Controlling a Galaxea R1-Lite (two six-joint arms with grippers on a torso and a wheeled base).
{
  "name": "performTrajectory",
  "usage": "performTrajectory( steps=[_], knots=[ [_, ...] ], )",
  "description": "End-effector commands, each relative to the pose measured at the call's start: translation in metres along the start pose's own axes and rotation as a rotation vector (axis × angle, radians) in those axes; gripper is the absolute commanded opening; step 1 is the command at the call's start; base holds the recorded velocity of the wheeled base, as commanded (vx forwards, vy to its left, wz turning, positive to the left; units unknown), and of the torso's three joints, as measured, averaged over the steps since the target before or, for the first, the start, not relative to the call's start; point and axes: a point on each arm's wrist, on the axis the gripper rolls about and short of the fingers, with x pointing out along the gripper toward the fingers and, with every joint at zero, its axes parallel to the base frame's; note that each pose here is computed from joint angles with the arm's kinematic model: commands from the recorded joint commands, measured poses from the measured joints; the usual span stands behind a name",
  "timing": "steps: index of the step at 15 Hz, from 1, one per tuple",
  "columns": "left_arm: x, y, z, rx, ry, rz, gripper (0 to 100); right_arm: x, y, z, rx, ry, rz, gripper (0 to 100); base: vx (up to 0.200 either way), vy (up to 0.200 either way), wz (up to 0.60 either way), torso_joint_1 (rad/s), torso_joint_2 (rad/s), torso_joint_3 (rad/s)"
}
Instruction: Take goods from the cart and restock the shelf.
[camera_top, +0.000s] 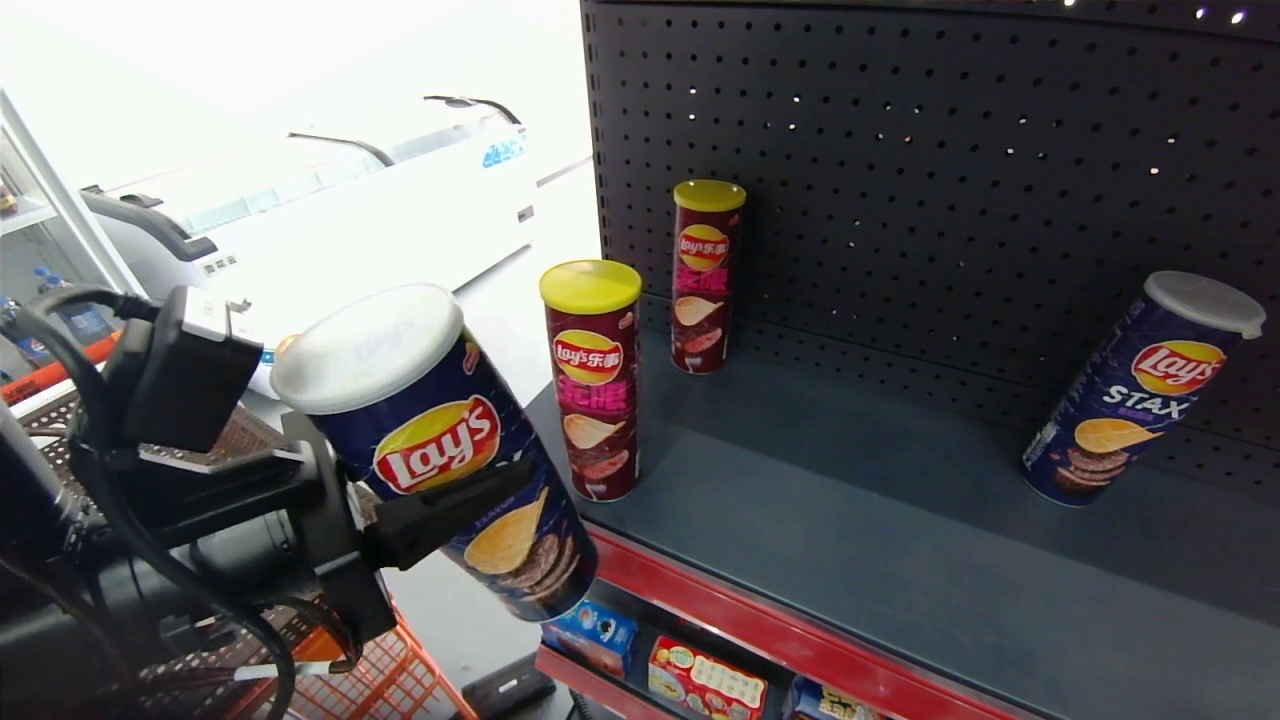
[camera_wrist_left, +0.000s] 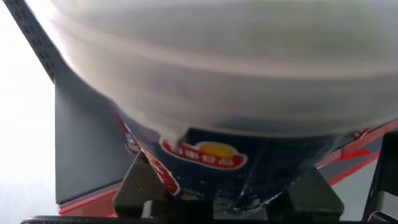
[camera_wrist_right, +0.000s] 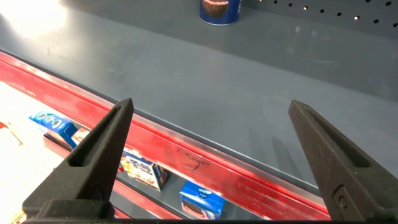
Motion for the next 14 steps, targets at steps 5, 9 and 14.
performTrajectory(
  steps=[5,9,14],
  knots=[
    [0.027,-0.008,-0.003,-0.012,0.025,-0.084,0,0.0,0.0,0.0,0.0,-0.001,0.001,100,0.0,0.0,0.0,0.0,0.0,0.0],
    [0.038,-0.008,-0.003,-0.012,0.03,-0.106,0,0.0,0.0,0.0,0.0,-0.001,0.001,100,0.0,0.0,0.0,0.0,0.0,0.0],
    [0.058,-0.005,-0.003,-0.014,0.033,-0.137,0,0.0,0.0,0.0,0.0,-0.001,0.001,100,0.0,0.0,0.0,0.0,0.0,0.0]
  ],
)
